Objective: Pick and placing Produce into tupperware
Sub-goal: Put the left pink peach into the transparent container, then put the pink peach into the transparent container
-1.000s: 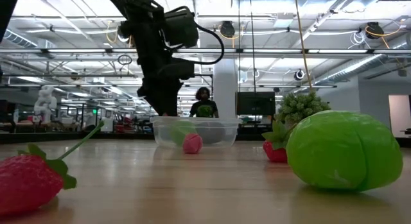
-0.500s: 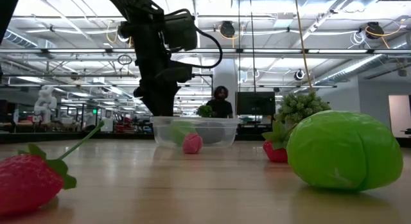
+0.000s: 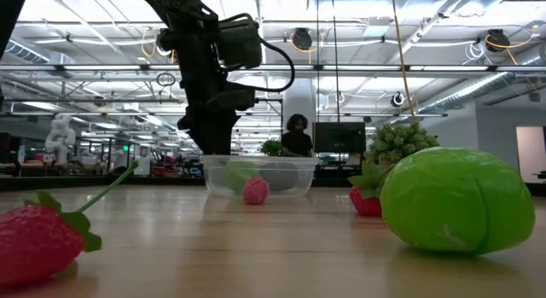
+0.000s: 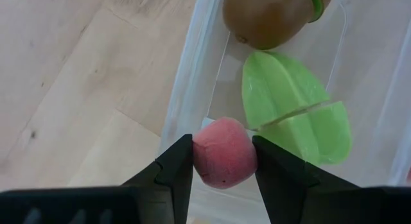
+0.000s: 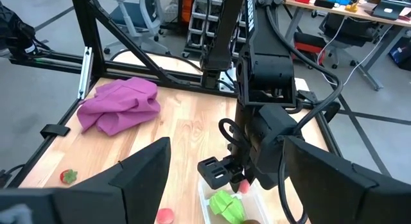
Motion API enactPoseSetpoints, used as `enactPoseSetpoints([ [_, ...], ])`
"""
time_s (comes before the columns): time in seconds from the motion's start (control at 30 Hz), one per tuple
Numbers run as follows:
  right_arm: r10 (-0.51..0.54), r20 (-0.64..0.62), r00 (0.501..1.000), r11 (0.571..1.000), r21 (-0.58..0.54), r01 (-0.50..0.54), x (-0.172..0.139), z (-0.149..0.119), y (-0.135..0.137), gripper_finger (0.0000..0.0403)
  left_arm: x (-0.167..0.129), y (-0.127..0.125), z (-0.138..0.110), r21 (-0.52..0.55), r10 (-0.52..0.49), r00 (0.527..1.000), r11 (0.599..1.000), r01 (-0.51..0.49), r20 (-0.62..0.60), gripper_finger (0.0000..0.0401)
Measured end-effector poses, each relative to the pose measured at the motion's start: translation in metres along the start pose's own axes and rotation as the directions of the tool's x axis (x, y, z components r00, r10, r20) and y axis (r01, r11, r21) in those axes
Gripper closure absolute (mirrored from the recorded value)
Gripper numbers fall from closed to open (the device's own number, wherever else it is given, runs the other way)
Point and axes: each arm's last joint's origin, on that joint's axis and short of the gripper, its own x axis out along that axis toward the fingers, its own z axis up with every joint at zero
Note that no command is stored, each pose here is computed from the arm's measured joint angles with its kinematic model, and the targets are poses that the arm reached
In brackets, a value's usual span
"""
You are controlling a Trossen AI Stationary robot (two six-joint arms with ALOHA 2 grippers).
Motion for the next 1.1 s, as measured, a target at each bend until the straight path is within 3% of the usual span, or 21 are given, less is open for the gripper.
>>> enactPoseSetpoints([
  [0.67, 0.000, 0.000, 1.000, 1.000, 0.007, 0.000, 0.000, 0.000, 0.000, 0.0110, -0.002, -0.001, 0.003, 0.001, -0.008, 1.000, 1.000, 0.008, 0.018, 0.0175],
  [0.93, 0.000, -0.001, 1.000, 1.000, 0.010, 0.000, 0.000, 0.000, 0.000, 0.0110, -0.042, -0.015, 0.020, 0.050, 0.004, 1.000, 0.999, -0.002, -0.030, 0.0173],
  [1.1, 0.004, -0.030, 1.000, 0.999, 0.033, -0.003, 0.000, -0.003, 0.000, 0.0110, -0.062, -0.046, 0.013, 0.081, -0.016, 0.999, 0.996, 0.020, -0.046, 0.0173],
])
